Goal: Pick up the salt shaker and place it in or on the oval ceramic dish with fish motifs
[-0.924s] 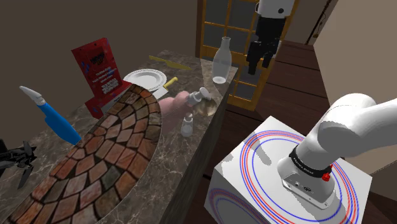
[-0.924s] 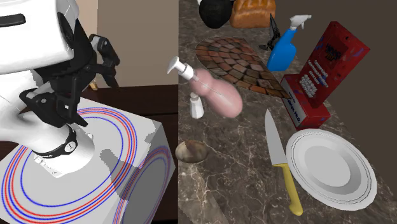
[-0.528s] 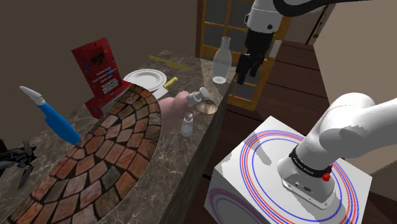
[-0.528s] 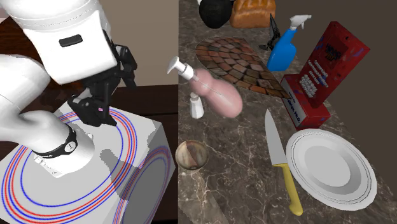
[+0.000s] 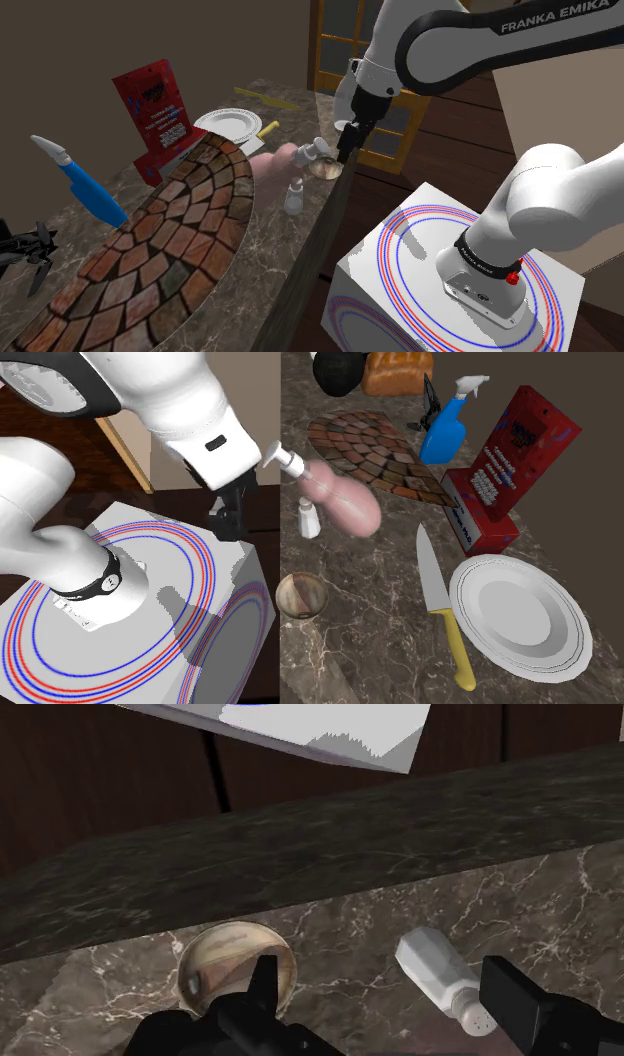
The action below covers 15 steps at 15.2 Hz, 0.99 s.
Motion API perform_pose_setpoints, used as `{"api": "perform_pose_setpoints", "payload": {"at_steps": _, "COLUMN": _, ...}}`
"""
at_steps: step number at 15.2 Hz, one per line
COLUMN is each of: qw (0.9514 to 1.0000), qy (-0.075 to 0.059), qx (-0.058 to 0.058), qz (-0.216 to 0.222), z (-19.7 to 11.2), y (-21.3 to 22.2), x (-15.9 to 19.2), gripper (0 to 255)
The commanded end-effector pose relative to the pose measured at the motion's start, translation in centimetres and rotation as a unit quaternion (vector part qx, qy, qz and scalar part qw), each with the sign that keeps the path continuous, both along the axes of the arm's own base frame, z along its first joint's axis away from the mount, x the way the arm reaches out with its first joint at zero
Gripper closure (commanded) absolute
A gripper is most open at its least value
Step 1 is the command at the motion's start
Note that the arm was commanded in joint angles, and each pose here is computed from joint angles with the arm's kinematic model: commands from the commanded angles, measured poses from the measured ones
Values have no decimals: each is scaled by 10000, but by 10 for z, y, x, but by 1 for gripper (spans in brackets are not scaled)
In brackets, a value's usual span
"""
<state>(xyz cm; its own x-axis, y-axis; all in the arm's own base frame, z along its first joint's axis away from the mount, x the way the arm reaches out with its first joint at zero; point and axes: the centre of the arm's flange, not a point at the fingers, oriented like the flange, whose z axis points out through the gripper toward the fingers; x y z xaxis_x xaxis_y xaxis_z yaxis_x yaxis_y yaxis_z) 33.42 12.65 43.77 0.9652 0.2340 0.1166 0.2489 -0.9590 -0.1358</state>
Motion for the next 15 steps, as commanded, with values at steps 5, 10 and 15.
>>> {"api": "perform_pose_setpoints", "payload": {"at_steps": 5, "qw": 9964, "qy": -582, "qx": 255, "qz": 561, "z": -46, "y": 53, "x": 13, "gripper": 0}}
{"api": "perform_pose_setpoints", "payload": {"at_steps": 10, "qw": 9910, "qy": -910, "qx": 402, "qz": 891, "z": -76, "y": 87, "x": 21, "gripper": 0}}
{"api": "perform_pose_setpoints", "payload": {"at_steps": 15, "qw": 9910, "qy": -910, "qx": 402, "qz": 891, "z": -100, "y": 94, "x": 26, "gripper": 0}}
